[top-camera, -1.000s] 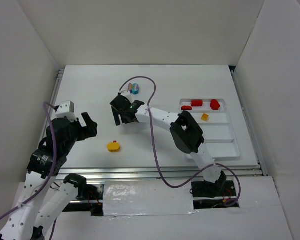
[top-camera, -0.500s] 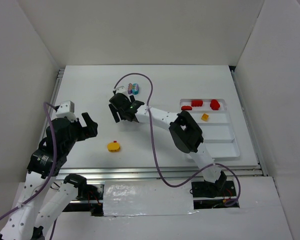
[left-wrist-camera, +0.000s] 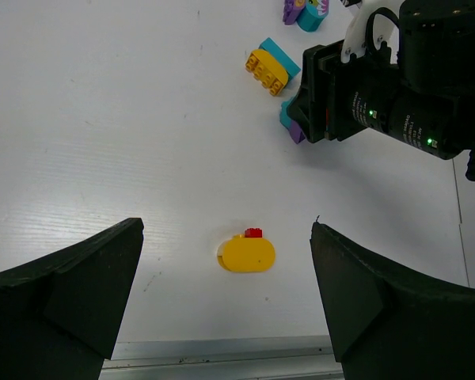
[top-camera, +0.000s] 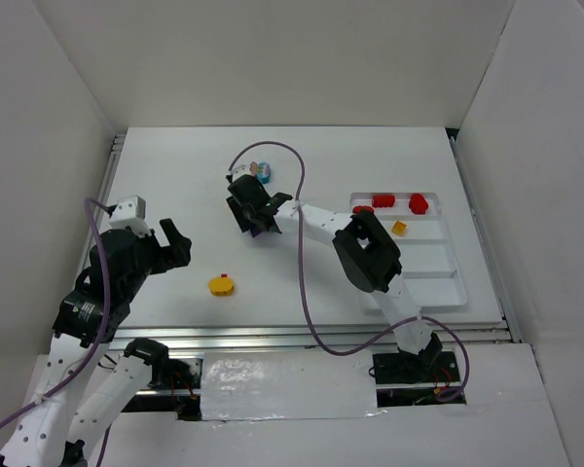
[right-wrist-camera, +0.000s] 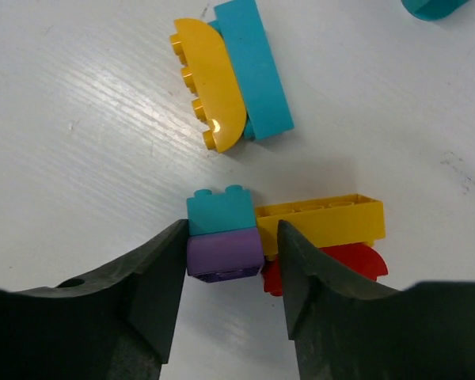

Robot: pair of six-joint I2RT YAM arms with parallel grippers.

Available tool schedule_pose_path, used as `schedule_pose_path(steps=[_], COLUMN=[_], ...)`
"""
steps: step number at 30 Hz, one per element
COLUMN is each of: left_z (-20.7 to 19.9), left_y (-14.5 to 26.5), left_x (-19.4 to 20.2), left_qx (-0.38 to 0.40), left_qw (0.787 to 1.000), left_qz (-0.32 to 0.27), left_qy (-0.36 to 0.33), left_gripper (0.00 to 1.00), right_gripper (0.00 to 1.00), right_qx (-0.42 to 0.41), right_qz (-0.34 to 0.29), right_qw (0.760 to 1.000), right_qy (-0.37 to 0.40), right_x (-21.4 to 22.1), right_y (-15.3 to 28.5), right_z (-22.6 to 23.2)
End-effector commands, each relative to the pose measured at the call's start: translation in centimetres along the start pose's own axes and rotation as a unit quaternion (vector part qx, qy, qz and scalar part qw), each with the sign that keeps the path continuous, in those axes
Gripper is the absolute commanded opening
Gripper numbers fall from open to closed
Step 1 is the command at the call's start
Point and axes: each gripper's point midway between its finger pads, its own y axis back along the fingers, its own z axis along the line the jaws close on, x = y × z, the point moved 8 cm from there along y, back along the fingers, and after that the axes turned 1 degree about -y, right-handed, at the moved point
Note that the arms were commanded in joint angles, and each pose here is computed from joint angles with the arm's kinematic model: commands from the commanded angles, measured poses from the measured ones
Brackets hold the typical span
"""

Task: Sort the legos into containers by color

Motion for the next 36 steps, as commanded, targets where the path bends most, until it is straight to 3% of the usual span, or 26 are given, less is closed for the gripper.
schedule_pose_path(steps=[1, 4, 5, 6, 10, 11, 20, 23, 24, 26, 28, 29, 30, 31, 33, 36], left_z=[-0.3, -0.2, -0.2, -0.2, -0.2, -0.2, -0.3, -0.9, -1.8, -3.3, -5.4, -6.4, -7.0, -7.9, -8.8, -9.4], left_y=[-0.3, -0.3, -0.3, -0.3, -0.3, -0.3, -0.5, -0.5, -0.4, -0.4, 0.1, 0.2, 0.1, 1.1, 1.7, 2.2], left_x=[-0.6, -0.6, -0.6, -0.5, -0.6, -0.6, -0.6, -0.6, -0.3, -0.1, 0.7, 0.4, 1.3, 1.6, 1.6, 1.8], left_qx=[0.011, 0.01, 0.01, 0.01, 0.01, 0.01, 0.014, 0.048, 0.101, 0.18, 0.298, 0.346, 0.389, 0.461, 0.518, 0.537], left_qw=[1.0, 1.0, 1.0, 1.0, 1.0, 1.0, 1.0, 0.999, 0.995, 0.983, 0.952, 0.936, 0.919, 0.884, 0.854, 0.842], left_qz=[-0.015, -0.015, -0.014, -0.015, -0.016, -0.016, -0.012, -0.014, 0.0, 0.013, 0.052, 0.04, 0.06, 0.074, 0.053, 0.049], left_qy=[-0.005, -0.006, -0.005, -0.005, -0.004, -0.004, -0.007, -0.014, -0.028, -0.041, -0.041, -0.038, -0.018, -0.016, -0.002, -0.009], left_gripper=[1.0, 1.0, 0.99, 1.0, 0.99, 1.0, 0.99, 1.0, 0.99, 0.99, 1.0, 0.99, 0.99, 1.0, 0.99, 0.99], right_gripper=[0.52, 0.45, 0.36, 0.15, 0.09, 0.0, 0.0, 0.0, 0.0, 0.0, 0.0, 0.0, 0.0, 0.0, 0.0, 0.0], right_qx=[-0.041, -0.051, -0.05, -0.049, -0.049, -0.051, -0.141, -0.186, -0.224, -0.269, -0.339, -0.361, -0.384, -0.422, -0.457, -0.495], right_qz=[-0.031, -0.039, -0.04, -0.043, -0.047, -0.054, -0.125, -0.118, -0.131, -0.139, -0.126, -0.129, -0.127, -0.104, -0.111, -0.102], right_qw=[0.999, 0.998, 0.998, 0.998, 0.998, 0.997, 0.98, 0.973, 0.963, 0.949, 0.928, 0.919, 0.911, 0.897, 0.879, 0.859], right_qy=[0.0, -0.004, -0.005, -0.006, -0.013, -0.018, -0.062, -0.074, -0.079, -0.089, -0.087, -0.086, -0.083, -0.083, -0.082, -0.087], right_x=[-1.4, -1.5, -1.5, -1.6, -1.8, -2.0, -4.2, -3.3, -3.8, -3.2, -2.4, -1.9, -1.5, -0.2, 0.3, 1.8], right_y=[1.8, 2.4, 2.4, 2.7, 3.5, 4.2, 12.9, 15.3, 17.7, 20.6, 23.1, 24.8, 25.9, 26.6, 29.3, 31.5], right_z=[0.6, 0.6, 0.5, 0.5, 0.4, 0.3, -0.2, -0.1, -0.2, -0.9, -0.8, -1.3, -1.3, -1.0, -1.3, -1.5])
